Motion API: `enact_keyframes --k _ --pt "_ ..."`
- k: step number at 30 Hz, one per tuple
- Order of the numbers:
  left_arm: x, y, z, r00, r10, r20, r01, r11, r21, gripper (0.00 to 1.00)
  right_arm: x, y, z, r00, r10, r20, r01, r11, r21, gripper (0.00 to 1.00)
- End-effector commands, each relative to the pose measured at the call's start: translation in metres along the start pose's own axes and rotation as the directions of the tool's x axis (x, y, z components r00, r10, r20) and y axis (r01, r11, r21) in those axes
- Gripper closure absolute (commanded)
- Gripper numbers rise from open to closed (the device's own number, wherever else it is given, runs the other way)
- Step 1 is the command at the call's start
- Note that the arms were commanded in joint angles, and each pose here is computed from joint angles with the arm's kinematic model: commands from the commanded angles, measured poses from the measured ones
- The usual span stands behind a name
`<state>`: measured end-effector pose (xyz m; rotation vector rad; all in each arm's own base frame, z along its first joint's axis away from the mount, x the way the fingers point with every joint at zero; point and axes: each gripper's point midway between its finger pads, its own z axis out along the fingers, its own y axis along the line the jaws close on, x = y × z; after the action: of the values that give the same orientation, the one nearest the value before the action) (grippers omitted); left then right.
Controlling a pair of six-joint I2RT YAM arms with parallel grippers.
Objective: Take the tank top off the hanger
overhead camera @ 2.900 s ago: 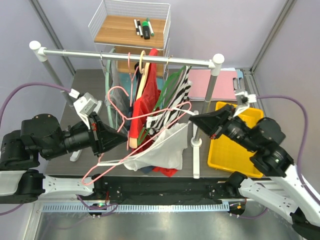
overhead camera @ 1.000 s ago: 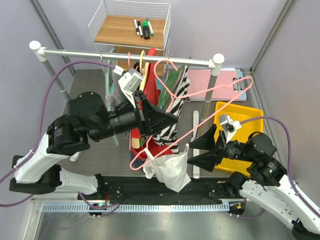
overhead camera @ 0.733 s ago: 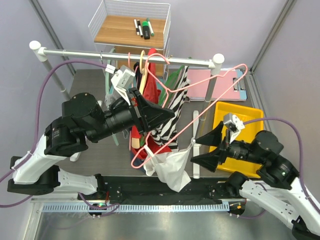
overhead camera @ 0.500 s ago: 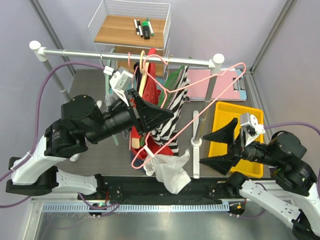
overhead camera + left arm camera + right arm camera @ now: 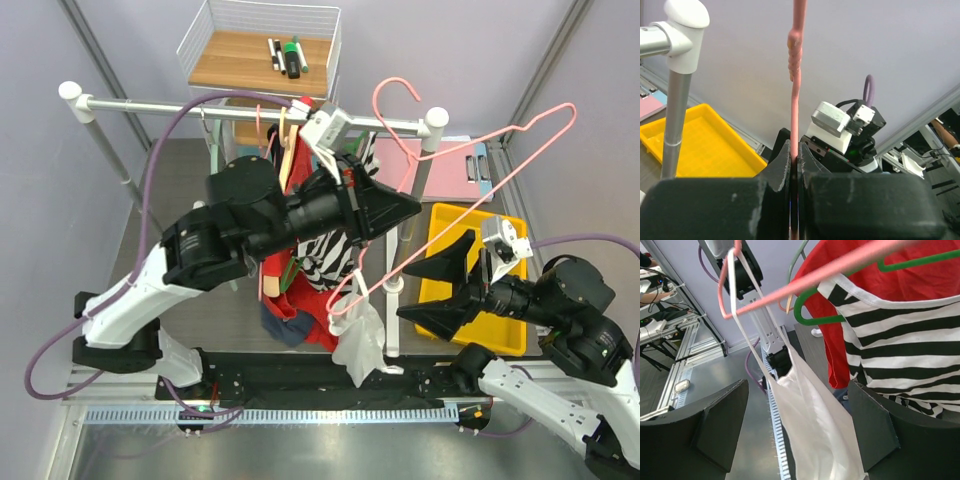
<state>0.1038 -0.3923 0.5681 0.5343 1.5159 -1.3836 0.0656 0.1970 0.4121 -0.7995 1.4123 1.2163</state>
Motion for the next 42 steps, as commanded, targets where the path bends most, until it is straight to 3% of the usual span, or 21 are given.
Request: enact_keyframes --k 1,9,22,33,40,42 --pt "-0.026 -0.016 0.008 0.996 0.013 0.089 -0.017 0.999 0.049 1.0 -0.017 0.011 0.009 0.998 -0.003 0.056 0.007 0.997 -0.077 0.16" --pt "-0.024 -0.004 0.021 0.994 0.021 0.108 -0.02 1.0 -0.009 1.0 -0.008 0.025 0.022 0.993 0.101 0.054 -0.087 0.973 -0.214 0.29" --pt "-0.02 0.008 0.022 0.994 0.051 0.1 -0.045 0.997 -0.058 1.0 0.008 0.026 0.034 0.982 0.189 0.016 -0.177 0.941 -0.289 0.53" --pt "-0.015 0.011 0.027 0.994 0.055 0.093 -0.049 0.996 -0.068 1.0 -0.005 0.035 0.037 0.978 0.202 0.048 -0.173 0.92 -0.352 0.6" --pt "-0.017 0.012 0.028 0.993 0.055 0.104 -0.047 0.996 -0.074 1.0 -0.01 0.042 0.035 0.976 0.212 0.047 -0.178 0.904 -0.388 0.83" --pt "-0.017 0.012 0.03 0.993 0.052 0.109 -0.045 0.996 -0.073 1.0 -0.012 0.044 0.034 0.976 0.212 0.052 -0.175 0.903 -0.391 0.99"
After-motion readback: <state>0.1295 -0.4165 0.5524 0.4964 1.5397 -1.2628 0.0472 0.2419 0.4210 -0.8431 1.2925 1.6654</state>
